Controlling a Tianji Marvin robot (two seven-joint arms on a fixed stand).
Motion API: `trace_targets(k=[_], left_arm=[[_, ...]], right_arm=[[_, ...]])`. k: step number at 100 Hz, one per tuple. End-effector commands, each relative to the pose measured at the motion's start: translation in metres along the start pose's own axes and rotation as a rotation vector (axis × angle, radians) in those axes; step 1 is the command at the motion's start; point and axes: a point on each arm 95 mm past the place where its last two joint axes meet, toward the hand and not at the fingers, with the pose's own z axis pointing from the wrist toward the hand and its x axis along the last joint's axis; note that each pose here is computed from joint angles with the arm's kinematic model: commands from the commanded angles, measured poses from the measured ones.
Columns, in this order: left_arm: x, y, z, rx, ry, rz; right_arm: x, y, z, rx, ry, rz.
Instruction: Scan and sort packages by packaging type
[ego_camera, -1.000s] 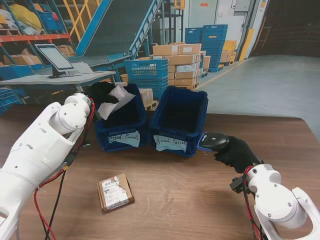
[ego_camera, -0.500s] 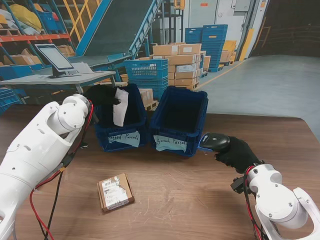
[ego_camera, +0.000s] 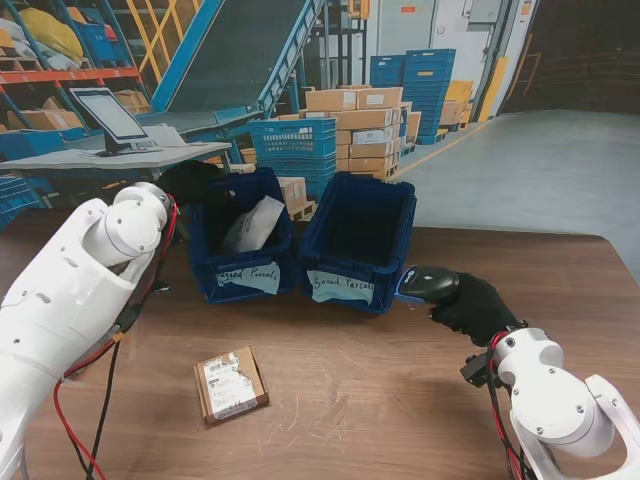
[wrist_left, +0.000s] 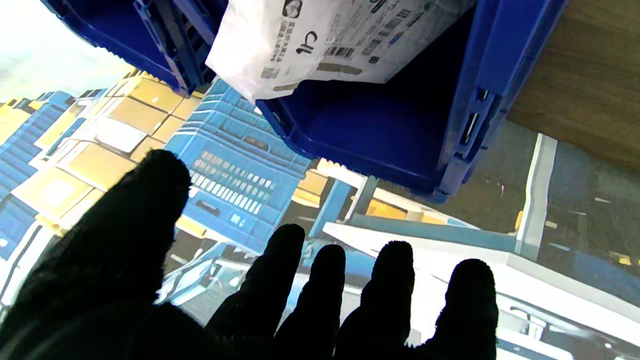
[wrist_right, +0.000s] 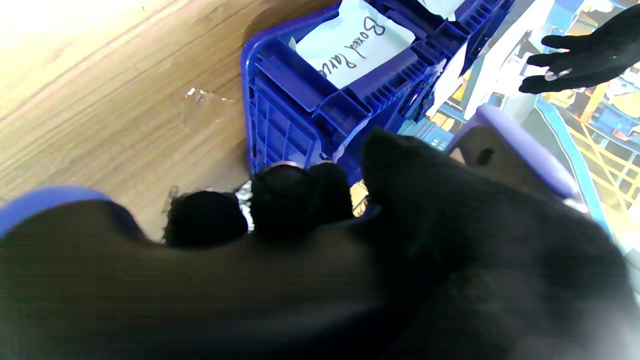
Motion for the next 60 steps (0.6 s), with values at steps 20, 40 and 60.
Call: trace_targets(k=[20,40,60], left_arm=[[0.013,0.004,-0.031,-0.031,0.060,0.056],[0.014,0.013,-0.060,-0.044,0.075,0.065],[0.011,0.023,-0.093,-0.056,0.073,0.081]], right_arm=[[0.007,-0.002,-0.002,-0.003,0.017,0.004],[0.008,-0.001,-0.005,-0.015,0.023,0.003],[0.009,0.000,-0.008,-0.027,0.026,0.002]])
